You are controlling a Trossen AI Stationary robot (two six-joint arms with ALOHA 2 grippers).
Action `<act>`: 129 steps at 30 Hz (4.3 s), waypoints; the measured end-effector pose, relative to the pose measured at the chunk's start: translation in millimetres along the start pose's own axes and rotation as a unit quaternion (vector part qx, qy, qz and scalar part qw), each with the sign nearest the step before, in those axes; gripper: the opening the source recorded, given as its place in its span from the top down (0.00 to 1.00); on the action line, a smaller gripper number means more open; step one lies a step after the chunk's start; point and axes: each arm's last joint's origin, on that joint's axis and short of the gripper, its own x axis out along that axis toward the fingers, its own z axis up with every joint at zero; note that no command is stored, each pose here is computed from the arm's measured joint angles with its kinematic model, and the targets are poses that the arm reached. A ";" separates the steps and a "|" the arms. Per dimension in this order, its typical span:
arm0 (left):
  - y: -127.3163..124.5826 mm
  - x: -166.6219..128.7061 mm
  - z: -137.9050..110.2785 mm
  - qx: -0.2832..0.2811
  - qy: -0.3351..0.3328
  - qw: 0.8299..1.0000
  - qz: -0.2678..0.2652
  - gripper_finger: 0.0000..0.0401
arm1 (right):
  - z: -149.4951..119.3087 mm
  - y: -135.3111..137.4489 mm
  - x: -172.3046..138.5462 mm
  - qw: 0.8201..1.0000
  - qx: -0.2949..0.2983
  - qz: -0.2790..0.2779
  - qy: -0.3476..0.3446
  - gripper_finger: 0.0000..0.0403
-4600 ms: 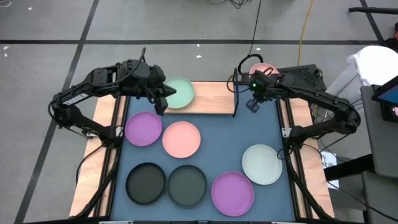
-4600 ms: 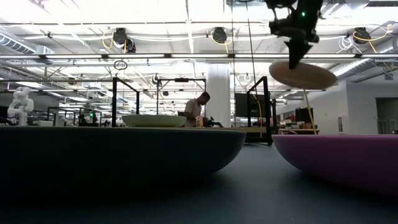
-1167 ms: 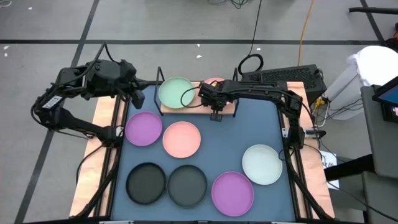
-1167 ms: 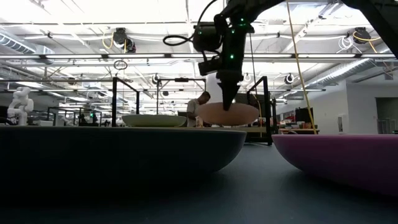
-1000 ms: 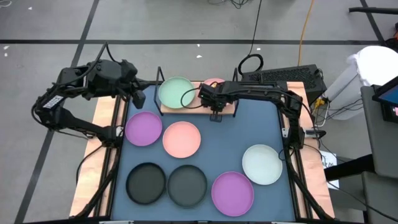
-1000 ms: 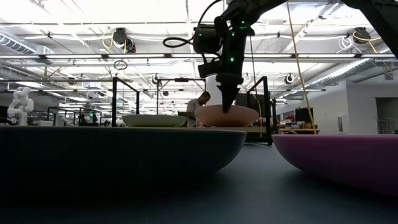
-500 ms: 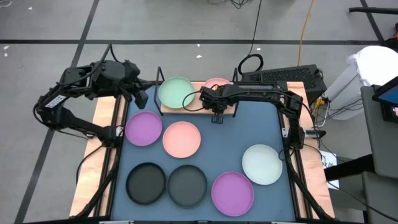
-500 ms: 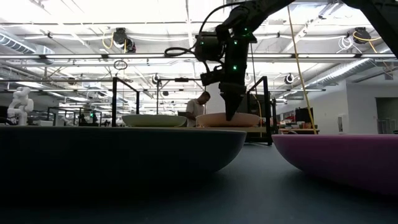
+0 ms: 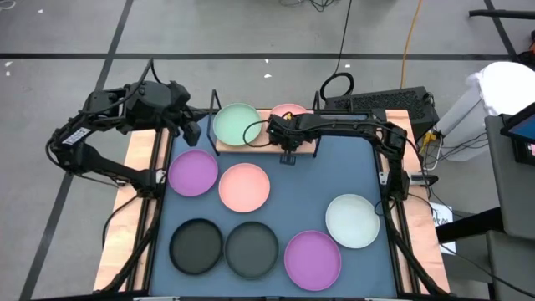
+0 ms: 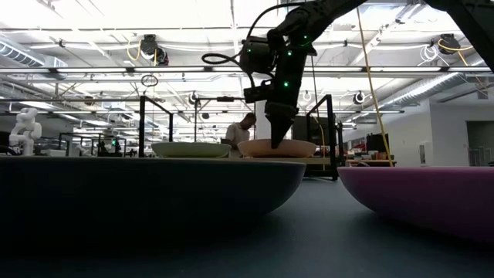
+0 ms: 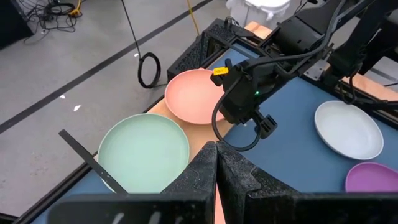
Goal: Place and stack plates onto a shelf
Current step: Put the right pink plate on the shelf, then adjust the green plate on the shelf
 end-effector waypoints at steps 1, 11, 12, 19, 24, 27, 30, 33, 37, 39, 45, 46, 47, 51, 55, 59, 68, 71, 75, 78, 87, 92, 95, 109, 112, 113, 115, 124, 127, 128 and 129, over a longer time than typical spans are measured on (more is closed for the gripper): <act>0.0 0.0 0.0 0.000 0.000 1.000 0.000 0.98 | -0.1 0.0 0.0 1.000 0.000 0.000 0.001 0.99; 0.0 0.0 0.0 0.000 0.000 1.000 0.000 0.98 | -1.3 0.3 0.0 1.000 0.002 0.002 0.007 0.98; 0.0 0.0 0.0 0.000 0.000 1.000 0.000 0.98 | -1.7 0.4 0.0 1.000 0.002 0.003 0.008 0.97; 0.0 0.0 -0.1 0.000 0.000 1.000 0.000 0.98 | -2.7 0.9 0.6 1.000 0.002 0.006 0.014 0.83; 0.0 0.0 -0.1 -0.004 0.000 1.000 0.000 0.98 | -2.6 0.8 0.6 1.000 0.014 0.004 0.013 0.75; 0.0 0.0 -0.2 -0.009 0.001 1.000 0.000 0.98 | -2.6 0.6 0.6 1.000 0.022 0.002 0.014 0.71; -0.1 0.0 -1.0 -0.018 0.007 1.000 -0.005 0.98 | -3.5 0.1 -3.1 0.999 0.032 0.002 0.014 0.69; 0.2 -0.1 -3.2 -0.021 0.019 1.000 -0.007 0.98 | -4.2 -1.4 -15.0 0.999 0.035 0.000 0.001 0.67; 0.5 -0.1 -4.0 -0.020 0.024 1.000 -0.006 0.98 | -4.5 -2.4 -31.7 0.998 0.051 -0.015 -0.019 0.66; 0.1 1.9 -4.7 -0.019 0.025 0.999 -0.005 0.98 | -5.4 -4.3 -43.2 0.996 0.076 -0.018 -0.035 0.66; -2.4 25.6 -18.6 -0.033 0.066 0.997 0.015 0.98 | -10.0 -10.2 -81.5 0.979 0.181 -0.014 -0.093 0.66; -3.7 31.6 -21.0 -0.039 0.076 0.996 0.020 0.98 | -12.3 -11.1 -88.3 0.977 0.187 -0.013 -0.098 0.66; -5.3 38.8 -23.2 -0.045 0.087 0.995 0.026 0.98 | -15.2 -11.8 -95.3 0.977 0.189 -0.013 -0.101 0.66; -15.9 72.0 -27.8 -0.042 0.134 0.989 0.039 0.98 | -27.9 -15.3 -126.2 0.970 0.206 -0.013 -0.126 0.66; -25.4 108.4 -29.8 -0.031 0.175 0.982 0.061 0.98 | -46.2 -18.5 -157.2 0.964 0.222 -0.026 -0.142 0.66; -23.8 152.1 -33.1 -0.063 0.217 0.968 0.107 0.98 | -66.5 -21.5 -185.5 0.958 0.230 -0.051 -0.166 0.66; 5.7 241.9 -49.8 -0.113 0.347 0.922 0.128 0.98 | -125.7 -12.8 -195.8 0.926 0.309 -0.047 -0.211 0.66; 18.4 262.7 -53.4 -0.097 0.354 0.918 0.149 0.98 | -138.7 -9.2 -194.3 0.909 0.336 -0.037 -0.243 0.66; 28.2 285.6 -51.9 -0.068 0.324 0.930 0.159 0.98 | -145.1 -6.7 -192.4 0.888 0.355 -0.026 -0.291 0.66; 30.0 298.6 -51.3 -0.055 0.308 0.938 0.149 0.98 | -144.2 -6.6 -190.8 0.878 0.359 -0.023 -0.316 0.66; 28.0 334.2 -59.9 -0.038 0.287 0.947 0.140 0.98 | -137.4 -7.4 -187.8 0.879 0.347 -0.026 -0.326 0.66; 28.4 345.5 -66.2 -0.056 0.289 0.944 0.152 0.98 | -136.9 -7.4 -187.2 0.882 0.339 -0.029 -0.325 0.66; 28.5 350.4 -68.5 -0.057 0.289 0.943 0.152 0.98 | -136.9 -7.5 -187.2 0.882 0.339 -0.030 -0.325 0.66; 18.9 360.0 -71.8 -0.057 0.278 0.950 0.130 0.98 | -137.0 -7.7 -187.2 0.884 0.335 -0.032 -0.325 0.66; 15.2 360.3 -71.5 -0.057 0.272 0.952 0.126 0.98 | -137.0 -7.7 -187.2 0.884 0.335 -0.032 -0.325 0.66; 14.1 360.2 -71.8 -0.056 0.273 0.952 0.125 0.98 | -137.0 -7.7 -187.2 0.884 0.335 -0.032 -0.325 0.66; 12.0 359.9 -72.3 -0.054 0.273 0.952 0.123 0.98 | -137.0 -7.7 -187.2 0.884 0.335 -0.032 -0.325 0.66; 7.0 356.8 -71.2 -0.050 0.270 0.954 0.117 0.98 | -137.0 -7.7 -187.2 0.884 0.335 -0.032 -0.325 0.66; 7.3 349.1 -66.5 -0.051 0.270 0.954 0.118 0.98 | -137.0 -7.7 -187.2 0.884 0.335 -0.032 -0.325 0.66; 7.4 345.1 -64.7 -0.051 0.270 0.954 0.118 0.98 | -137.0 -7.7 -187.2 0.884 0.335 -0.031 -0.325 0.66; 7.3 339.7 -60.6 -0.052 0.262 0.957 0.116 0.98 | -137.0 -7.7 -187.2 0.884 0.334 -0.031 -0.324 0.66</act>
